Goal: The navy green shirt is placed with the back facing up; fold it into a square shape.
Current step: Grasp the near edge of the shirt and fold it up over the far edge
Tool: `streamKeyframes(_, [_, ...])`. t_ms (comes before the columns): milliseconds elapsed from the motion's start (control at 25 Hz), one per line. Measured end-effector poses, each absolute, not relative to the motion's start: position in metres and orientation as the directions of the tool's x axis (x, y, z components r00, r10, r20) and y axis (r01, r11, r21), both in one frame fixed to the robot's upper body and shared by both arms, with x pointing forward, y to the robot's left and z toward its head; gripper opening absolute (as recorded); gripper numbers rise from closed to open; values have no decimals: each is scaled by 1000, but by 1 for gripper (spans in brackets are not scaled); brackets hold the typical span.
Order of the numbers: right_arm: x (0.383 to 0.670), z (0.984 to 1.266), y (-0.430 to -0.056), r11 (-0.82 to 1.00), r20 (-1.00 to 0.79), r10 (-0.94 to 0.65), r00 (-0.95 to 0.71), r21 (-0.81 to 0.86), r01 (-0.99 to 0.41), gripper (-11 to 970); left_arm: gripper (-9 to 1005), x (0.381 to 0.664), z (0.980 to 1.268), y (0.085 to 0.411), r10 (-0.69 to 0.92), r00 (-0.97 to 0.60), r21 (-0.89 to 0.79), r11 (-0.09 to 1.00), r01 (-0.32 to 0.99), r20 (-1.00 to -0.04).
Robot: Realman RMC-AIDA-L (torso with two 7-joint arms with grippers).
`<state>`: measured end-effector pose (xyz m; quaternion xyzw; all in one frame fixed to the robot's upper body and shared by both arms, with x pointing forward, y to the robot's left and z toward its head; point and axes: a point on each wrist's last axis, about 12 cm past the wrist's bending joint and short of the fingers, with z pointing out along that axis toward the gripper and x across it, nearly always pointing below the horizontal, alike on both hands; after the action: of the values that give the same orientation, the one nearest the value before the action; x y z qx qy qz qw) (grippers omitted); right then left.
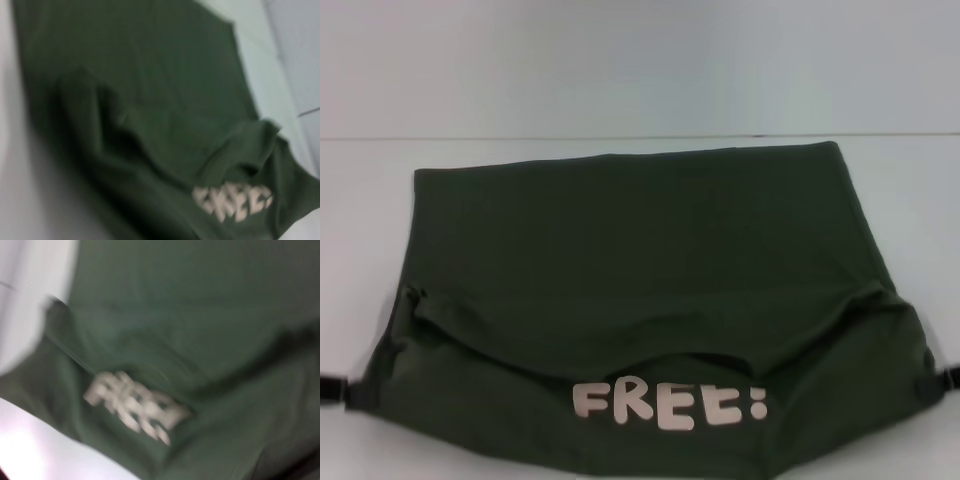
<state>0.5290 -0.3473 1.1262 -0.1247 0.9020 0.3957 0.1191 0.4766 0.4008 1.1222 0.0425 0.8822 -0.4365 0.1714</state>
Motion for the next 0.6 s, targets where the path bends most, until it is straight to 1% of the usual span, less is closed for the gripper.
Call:
streamKeyframes(120, [538,1139,-347,611,-395,-68,-916,709,-351,36,2,491,1134,401,-111,-917,-759,604,244,-383])
streamKeyframes(240, [551,1145,-346,605,-446,1,-895,713,-354,36,2,510,1141,397,-151,-902,-752,617,234,-404])
streamKeyframes(400, [571,1151,-349,625,-512,130,-849,707,-331,36,3,540,1148,389,-212,-881,-735,648,198,-423])
streamKeyframes(600, [598,1154,-355,653,-590,327,-738,706,-276,36,7,572,1155,379,-274,-843,-712,682,169,-463])
